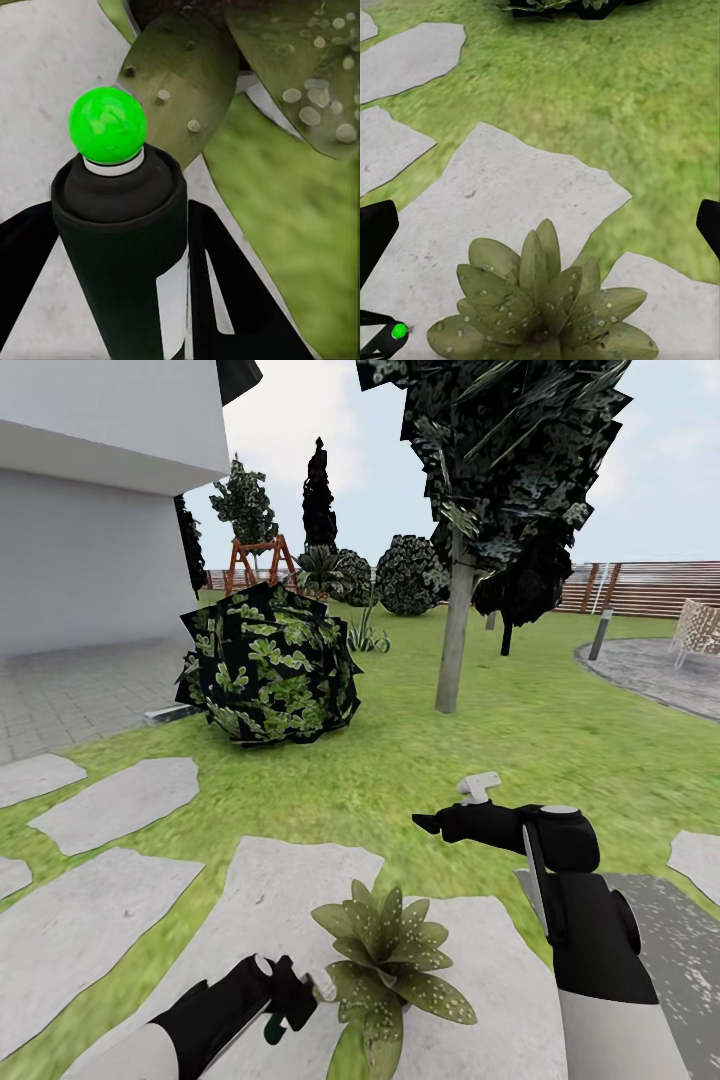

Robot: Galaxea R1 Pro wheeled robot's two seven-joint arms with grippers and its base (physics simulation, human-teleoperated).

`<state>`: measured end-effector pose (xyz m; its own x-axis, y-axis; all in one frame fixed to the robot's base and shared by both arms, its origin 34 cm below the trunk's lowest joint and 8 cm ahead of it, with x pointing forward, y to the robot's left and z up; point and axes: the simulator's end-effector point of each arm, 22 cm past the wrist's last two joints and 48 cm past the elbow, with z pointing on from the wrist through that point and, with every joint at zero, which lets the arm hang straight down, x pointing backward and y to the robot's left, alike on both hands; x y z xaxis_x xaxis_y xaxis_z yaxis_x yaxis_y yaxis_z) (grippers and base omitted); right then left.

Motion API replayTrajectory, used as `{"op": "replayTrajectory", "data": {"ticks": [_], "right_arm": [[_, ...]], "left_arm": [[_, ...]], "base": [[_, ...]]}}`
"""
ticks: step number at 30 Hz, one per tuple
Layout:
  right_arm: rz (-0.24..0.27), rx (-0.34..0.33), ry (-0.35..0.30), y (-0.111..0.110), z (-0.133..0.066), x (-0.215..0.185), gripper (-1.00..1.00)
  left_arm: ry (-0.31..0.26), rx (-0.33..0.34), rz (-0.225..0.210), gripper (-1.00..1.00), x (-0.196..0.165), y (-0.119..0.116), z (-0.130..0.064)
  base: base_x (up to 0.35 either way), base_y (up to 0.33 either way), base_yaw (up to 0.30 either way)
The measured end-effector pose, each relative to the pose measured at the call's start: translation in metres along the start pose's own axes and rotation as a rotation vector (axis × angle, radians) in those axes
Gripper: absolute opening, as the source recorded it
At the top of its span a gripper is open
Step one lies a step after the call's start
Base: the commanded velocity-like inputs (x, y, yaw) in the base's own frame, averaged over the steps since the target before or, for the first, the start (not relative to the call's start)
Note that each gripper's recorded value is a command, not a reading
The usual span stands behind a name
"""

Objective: Pick up the pesticide atomizer in the garden and spray insectifuge to fully cover both potted plants in the garden.

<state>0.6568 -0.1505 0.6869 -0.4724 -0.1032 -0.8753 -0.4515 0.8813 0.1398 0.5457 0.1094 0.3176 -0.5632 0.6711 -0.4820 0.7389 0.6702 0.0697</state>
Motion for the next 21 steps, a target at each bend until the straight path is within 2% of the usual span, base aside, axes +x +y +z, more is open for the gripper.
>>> {"op": "replayTrajectory", "data": {"ticks": [10,15,17,19,21], "right_arm": [[-0.001,0.000,0.000,0.001,0.000,0.001,1.00],[-0.002,0.000,-0.001,0.001,0.001,0.001,1.00],[-0.002,0.001,0.000,0.000,0.000,0.002,1.00],[-0.001,-0.003,0.001,0.001,0.001,0.003,1.00],[-0.003,-0.005,0.002,0.002,0.002,0.005,1.00]], "left_arm": [[-0.003,0.010,0.008,-1.00,0.000,-0.003,0.001],[-0.028,0.067,0.017,-1.00,-0.006,-0.016,0.000],[-0.076,0.088,-0.032,-1.00,-0.015,-0.011,-0.004],[-0.114,0.085,-0.108,-1.00,-0.019,0.000,-0.008],[-0.125,0.075,-0.165,-1.00,-0.011,0.008,-0.010]], "base": [[0.000,0.000,0.000],[0.000,0.000,0.000],[0.000,0.000,0.000],[0.000,0.000,0.000],[0.000,0.000,0.000]]}}
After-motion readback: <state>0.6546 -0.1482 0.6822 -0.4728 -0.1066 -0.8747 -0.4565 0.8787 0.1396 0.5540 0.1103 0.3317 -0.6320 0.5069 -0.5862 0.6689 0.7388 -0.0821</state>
